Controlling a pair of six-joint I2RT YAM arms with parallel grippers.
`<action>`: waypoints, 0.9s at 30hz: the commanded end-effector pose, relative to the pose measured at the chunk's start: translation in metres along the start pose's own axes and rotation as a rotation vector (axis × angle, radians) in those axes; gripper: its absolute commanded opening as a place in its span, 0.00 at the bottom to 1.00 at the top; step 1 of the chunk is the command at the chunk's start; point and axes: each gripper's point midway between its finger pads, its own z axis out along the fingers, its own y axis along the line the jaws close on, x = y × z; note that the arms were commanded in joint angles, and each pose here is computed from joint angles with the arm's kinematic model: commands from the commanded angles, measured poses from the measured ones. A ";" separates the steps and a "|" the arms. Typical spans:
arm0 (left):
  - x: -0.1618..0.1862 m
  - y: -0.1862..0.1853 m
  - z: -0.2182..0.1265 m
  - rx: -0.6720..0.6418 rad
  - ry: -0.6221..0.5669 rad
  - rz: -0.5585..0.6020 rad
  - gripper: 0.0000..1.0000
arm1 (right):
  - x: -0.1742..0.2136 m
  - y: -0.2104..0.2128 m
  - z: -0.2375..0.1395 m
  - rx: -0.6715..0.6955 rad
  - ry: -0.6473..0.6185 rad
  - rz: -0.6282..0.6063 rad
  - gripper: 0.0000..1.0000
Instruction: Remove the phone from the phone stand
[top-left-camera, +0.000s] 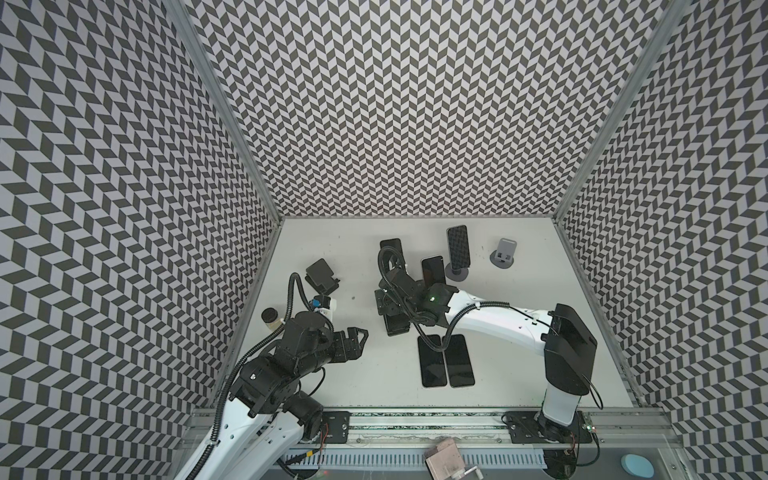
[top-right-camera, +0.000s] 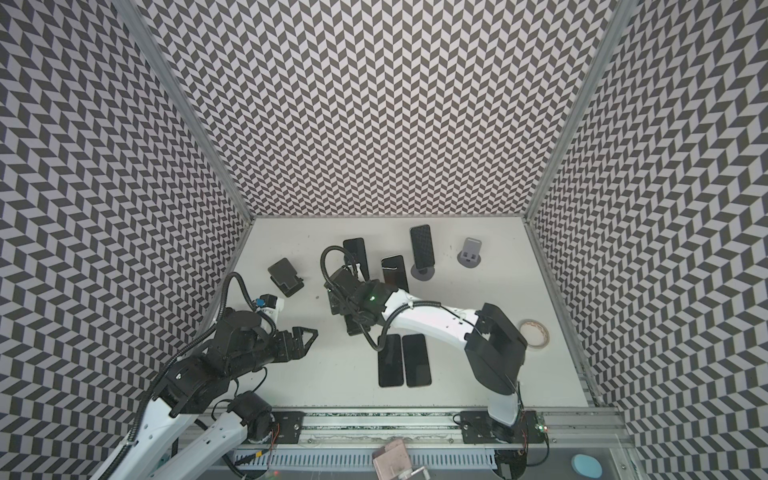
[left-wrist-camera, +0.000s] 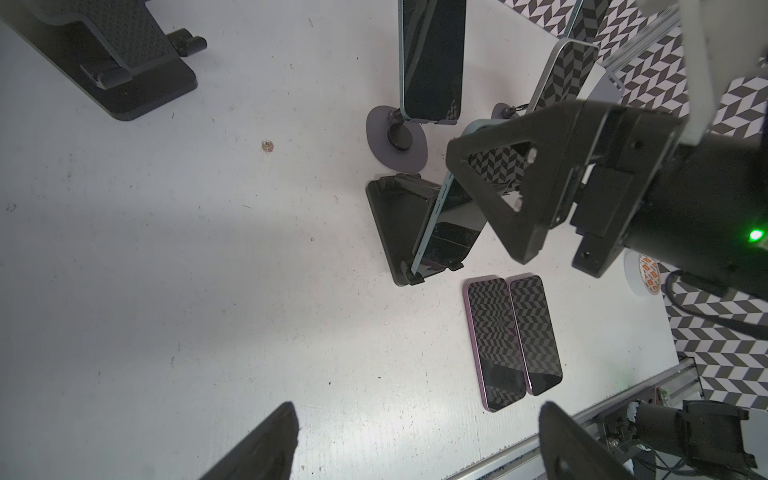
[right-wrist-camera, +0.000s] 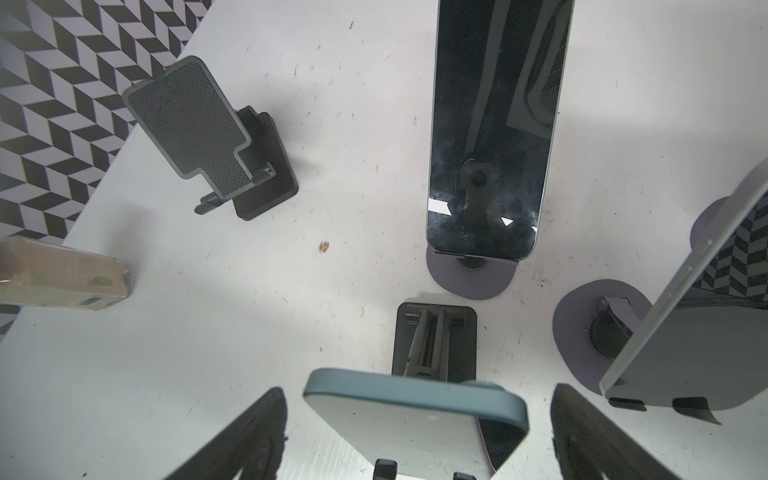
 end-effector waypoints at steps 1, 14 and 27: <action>0.002 0.002 0.003 -0.003 0.009 0.010 0.91 | -0.001 0.002 0.009 -0.010 -0.005 0.008 0.96; 0.001 0.007 0.005 -0.019 0.010 -0.007 0.91 | 0.002 0.001 0.024 0.005 0.020 -0.005 0.94; -0.002 0.011 0.010 -0.023 0.019 -0.015 0.91 | 0.001 -0.003 0.026 0.009 0.029 -0.012 0.86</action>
